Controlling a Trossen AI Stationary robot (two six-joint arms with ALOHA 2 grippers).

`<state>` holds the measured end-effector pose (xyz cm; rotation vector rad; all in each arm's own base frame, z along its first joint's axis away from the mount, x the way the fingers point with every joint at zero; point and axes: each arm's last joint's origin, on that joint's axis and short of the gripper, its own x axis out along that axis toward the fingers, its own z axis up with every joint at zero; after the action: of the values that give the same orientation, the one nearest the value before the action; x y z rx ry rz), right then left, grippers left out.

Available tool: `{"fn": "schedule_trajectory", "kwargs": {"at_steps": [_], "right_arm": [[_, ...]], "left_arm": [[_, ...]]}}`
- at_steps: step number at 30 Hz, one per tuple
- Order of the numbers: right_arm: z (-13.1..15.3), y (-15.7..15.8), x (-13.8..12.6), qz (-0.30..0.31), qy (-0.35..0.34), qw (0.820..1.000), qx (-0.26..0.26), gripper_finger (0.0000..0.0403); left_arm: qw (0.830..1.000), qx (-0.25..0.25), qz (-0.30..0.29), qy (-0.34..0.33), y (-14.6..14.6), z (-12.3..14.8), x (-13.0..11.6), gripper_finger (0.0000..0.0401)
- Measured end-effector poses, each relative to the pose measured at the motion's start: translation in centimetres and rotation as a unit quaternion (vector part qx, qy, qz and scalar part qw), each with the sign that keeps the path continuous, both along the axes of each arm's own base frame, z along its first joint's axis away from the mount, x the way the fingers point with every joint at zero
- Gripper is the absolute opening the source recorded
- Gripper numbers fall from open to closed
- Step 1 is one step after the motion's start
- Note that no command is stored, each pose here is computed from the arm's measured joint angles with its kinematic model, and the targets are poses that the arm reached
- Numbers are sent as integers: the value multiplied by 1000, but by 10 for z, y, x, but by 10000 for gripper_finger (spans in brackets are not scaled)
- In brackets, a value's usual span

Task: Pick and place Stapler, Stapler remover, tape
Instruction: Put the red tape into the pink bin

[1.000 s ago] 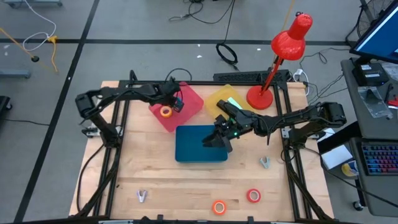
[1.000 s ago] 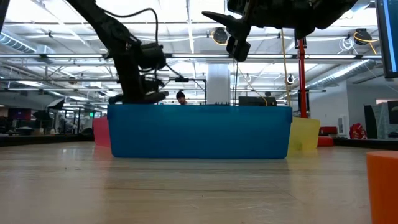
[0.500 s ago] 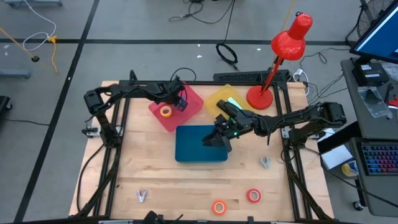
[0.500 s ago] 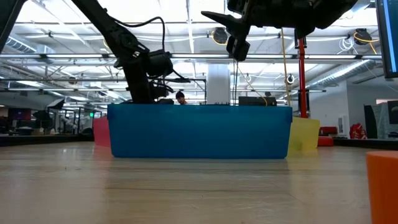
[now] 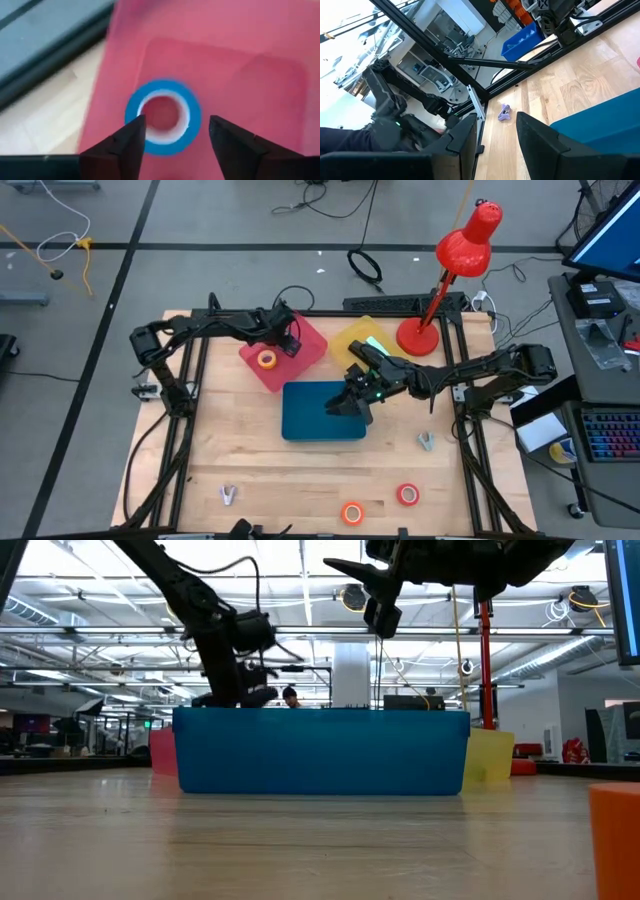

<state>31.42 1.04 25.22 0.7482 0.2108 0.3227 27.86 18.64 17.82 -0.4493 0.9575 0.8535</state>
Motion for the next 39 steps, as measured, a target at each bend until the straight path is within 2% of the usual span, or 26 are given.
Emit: {"fn": "schedule_trajectory", "kwargs": {"at_steps": [5, 9, 15, 21, 24, 30, 35, 39], "right_arm": [[1, 1, 0, 3, -13, 1000, -14, 130], [3, 1, 0, 3, -19, 1000, -11, 130], [6, 1, 0, 2, -37, 999, -10, 130], [10, 1, 0, 2, -51, 999, 6, 130], [12, 3, 0, 21, -60, 998, 6, 130], [19, 20, -5, 140, -77, 986, 39, 130], [25, 45, -13, 199, -55, 975, 87, 130], [29, 65, -24, 239, 5, 961, 138, 130]], "left_arm": [[998, 28, -5, -63, -8, 42, -11, 231], [992, 30, -16, -124, -28, 83, -27, 232], [980, -26, -47, -190, -70, 127, -61, 232], [976, -59, -80, -196, -112, 148, -91, 232], [974, -61, -94, -196, -130, 150, -102, 232], [965, -72, -107, -229, -160, 135, -117, 232], [945, -86, -124, -290, -180, 113, -126, 232], [930, -98, -136, -326, -192, 95, -132, 232]]}}
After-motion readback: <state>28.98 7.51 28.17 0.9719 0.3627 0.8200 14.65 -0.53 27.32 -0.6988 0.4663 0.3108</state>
